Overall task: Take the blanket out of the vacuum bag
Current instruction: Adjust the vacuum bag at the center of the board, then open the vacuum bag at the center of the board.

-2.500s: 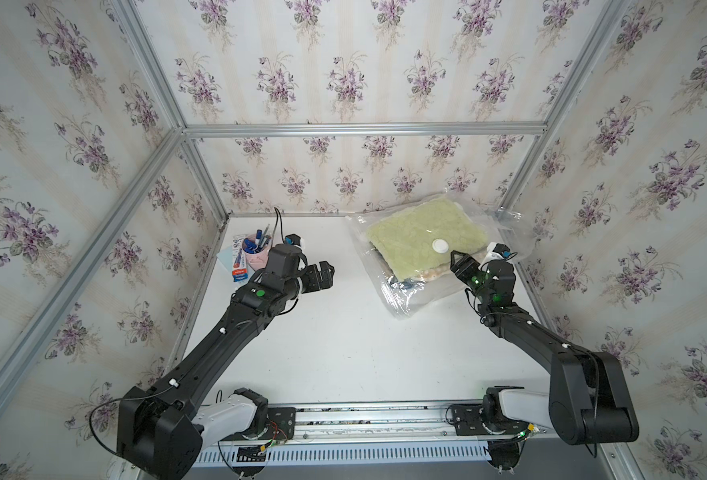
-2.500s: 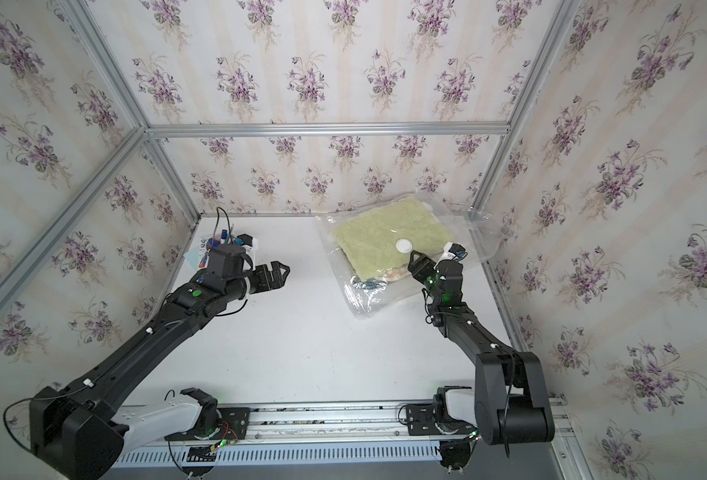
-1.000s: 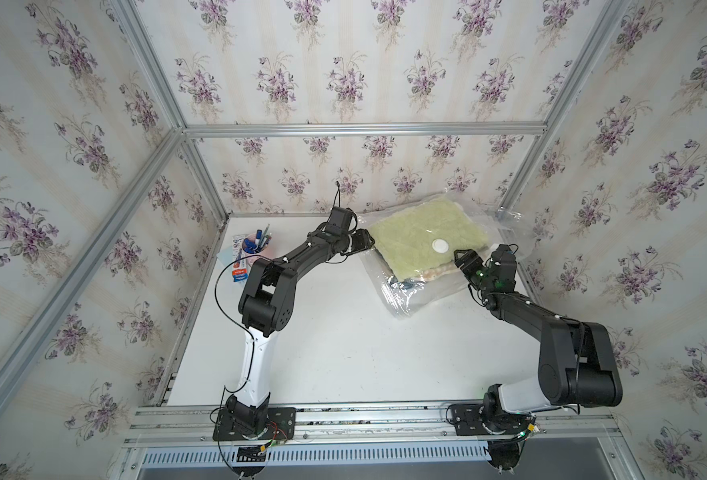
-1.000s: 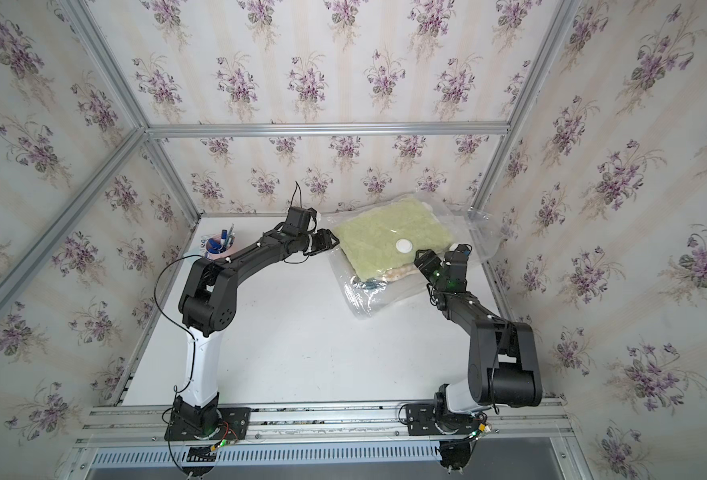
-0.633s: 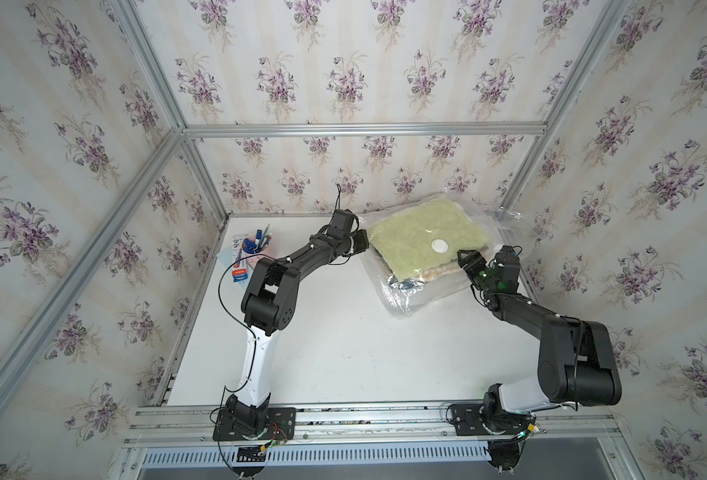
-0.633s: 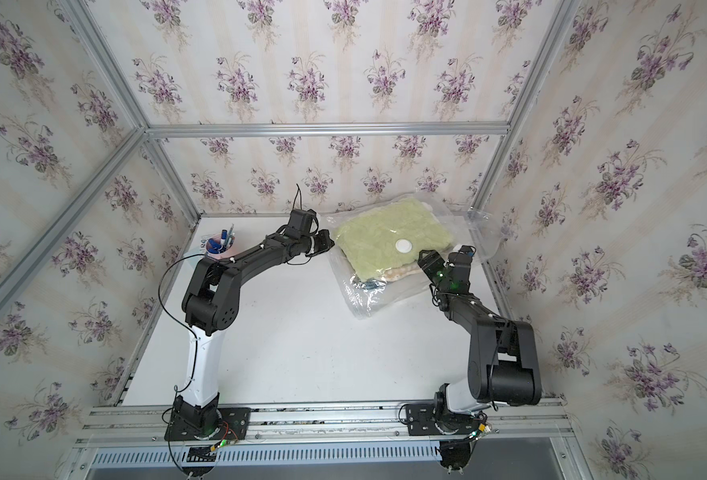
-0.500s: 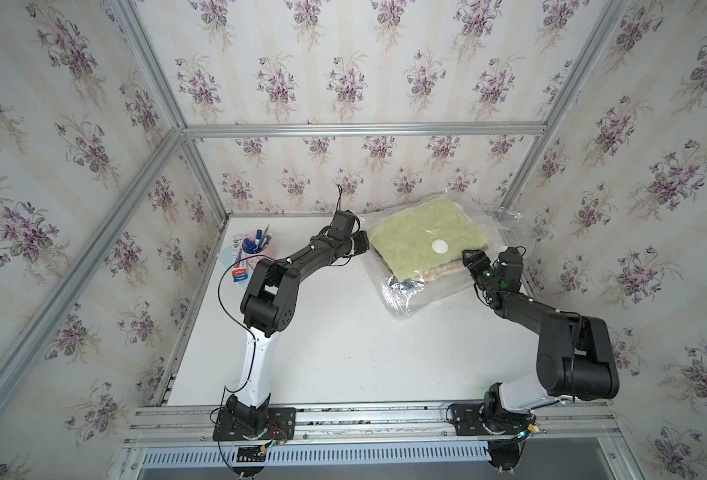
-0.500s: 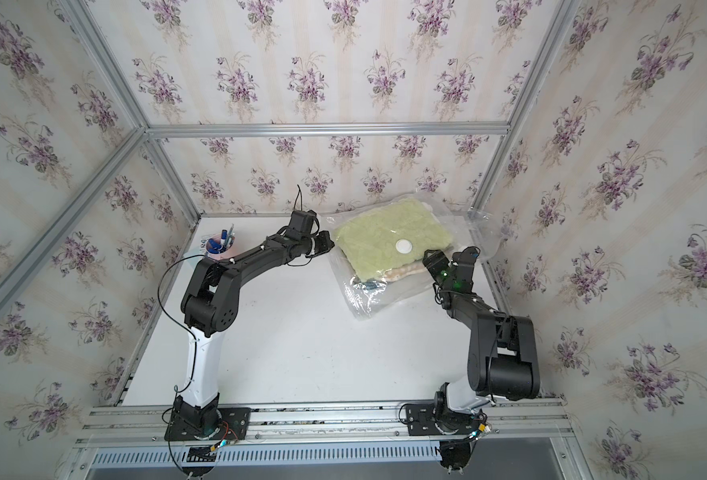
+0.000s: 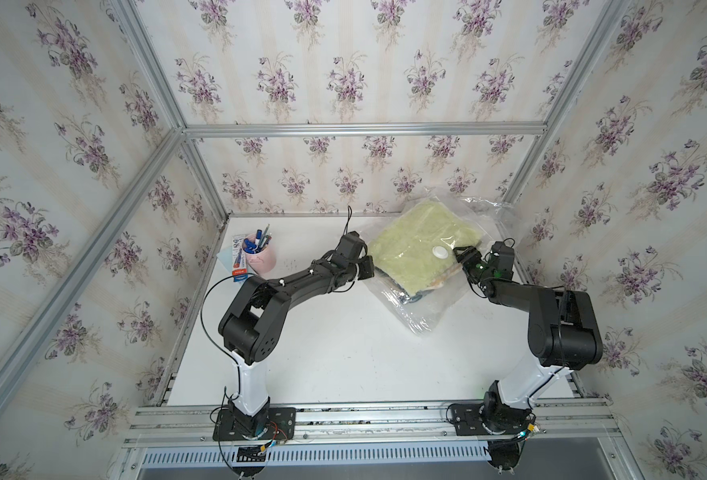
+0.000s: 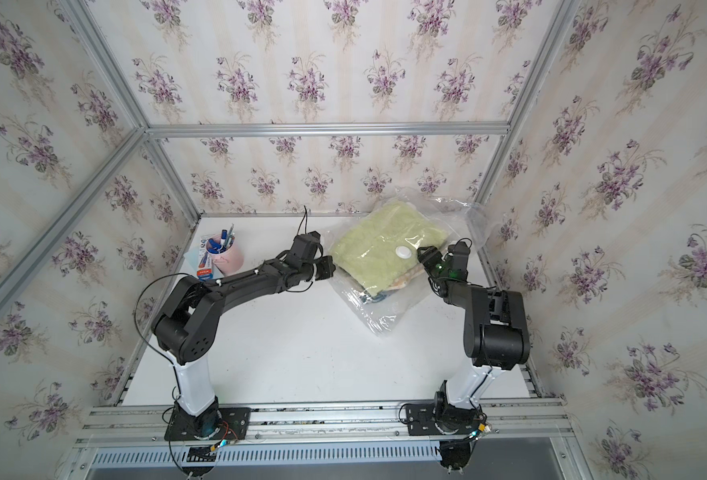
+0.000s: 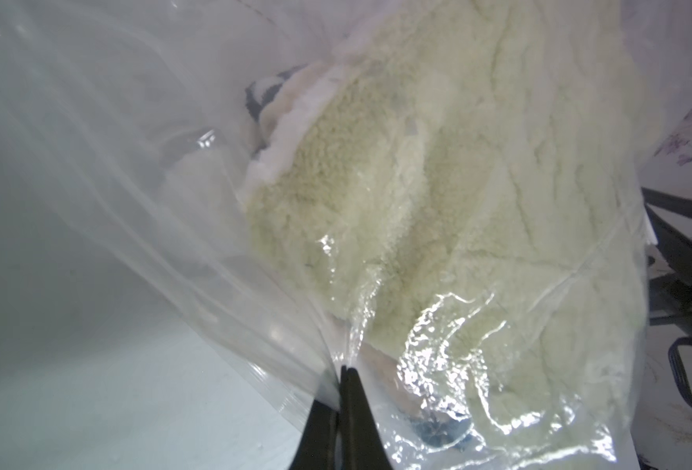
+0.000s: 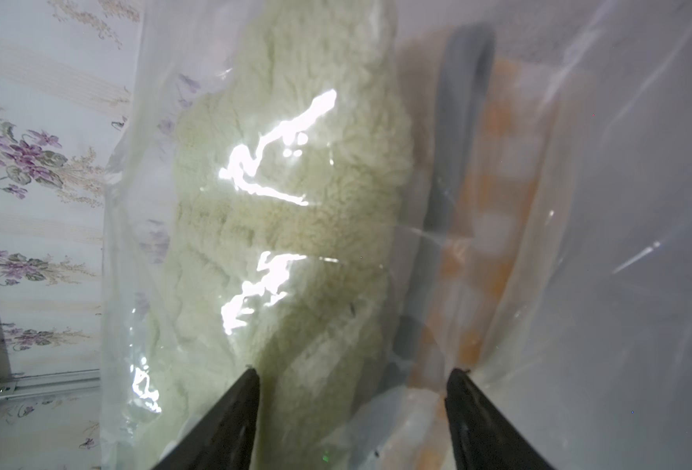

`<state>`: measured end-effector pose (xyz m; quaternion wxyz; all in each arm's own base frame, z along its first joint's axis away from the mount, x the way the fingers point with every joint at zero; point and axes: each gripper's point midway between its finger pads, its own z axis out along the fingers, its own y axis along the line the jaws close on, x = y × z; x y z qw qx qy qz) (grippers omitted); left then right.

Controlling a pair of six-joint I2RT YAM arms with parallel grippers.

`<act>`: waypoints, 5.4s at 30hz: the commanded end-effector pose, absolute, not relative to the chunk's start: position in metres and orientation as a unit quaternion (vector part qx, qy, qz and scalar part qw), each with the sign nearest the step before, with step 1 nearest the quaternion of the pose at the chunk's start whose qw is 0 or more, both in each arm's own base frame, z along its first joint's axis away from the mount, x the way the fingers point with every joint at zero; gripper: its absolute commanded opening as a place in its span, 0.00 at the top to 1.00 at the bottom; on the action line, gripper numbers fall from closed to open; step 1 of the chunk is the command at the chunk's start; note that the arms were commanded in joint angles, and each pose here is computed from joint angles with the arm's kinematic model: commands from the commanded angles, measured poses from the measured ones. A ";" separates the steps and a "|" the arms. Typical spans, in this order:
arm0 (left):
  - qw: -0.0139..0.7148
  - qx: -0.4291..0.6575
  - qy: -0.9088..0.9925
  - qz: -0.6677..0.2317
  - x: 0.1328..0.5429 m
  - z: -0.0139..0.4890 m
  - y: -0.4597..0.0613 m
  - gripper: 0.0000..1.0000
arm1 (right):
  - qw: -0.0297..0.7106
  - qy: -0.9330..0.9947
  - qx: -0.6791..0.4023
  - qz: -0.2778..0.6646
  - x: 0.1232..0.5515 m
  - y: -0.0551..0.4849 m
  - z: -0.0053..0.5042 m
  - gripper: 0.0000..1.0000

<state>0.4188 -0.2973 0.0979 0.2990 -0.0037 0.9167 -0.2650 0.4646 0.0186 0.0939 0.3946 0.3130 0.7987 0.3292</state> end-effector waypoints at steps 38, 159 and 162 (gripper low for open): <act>0.385 -0.006 0.917 -0.100 0.272 0.186 -0.141 0.28 | 0.372 0.862 0.064 0.338 0.459 0.157 0.142 0.25; 0.311 0.137 0.937 -0.078 0.228 0.171 -0.180 0.17 | 0.314 0.874 0.083 0.361 0.326 0.166 0.129 0.30; 0.309 0.173 0.934 -0.054 0.227 0.170 -0.189 0.17 | 0.307 0.880 0.089 0.353 0.323 0.163 0.124 0.31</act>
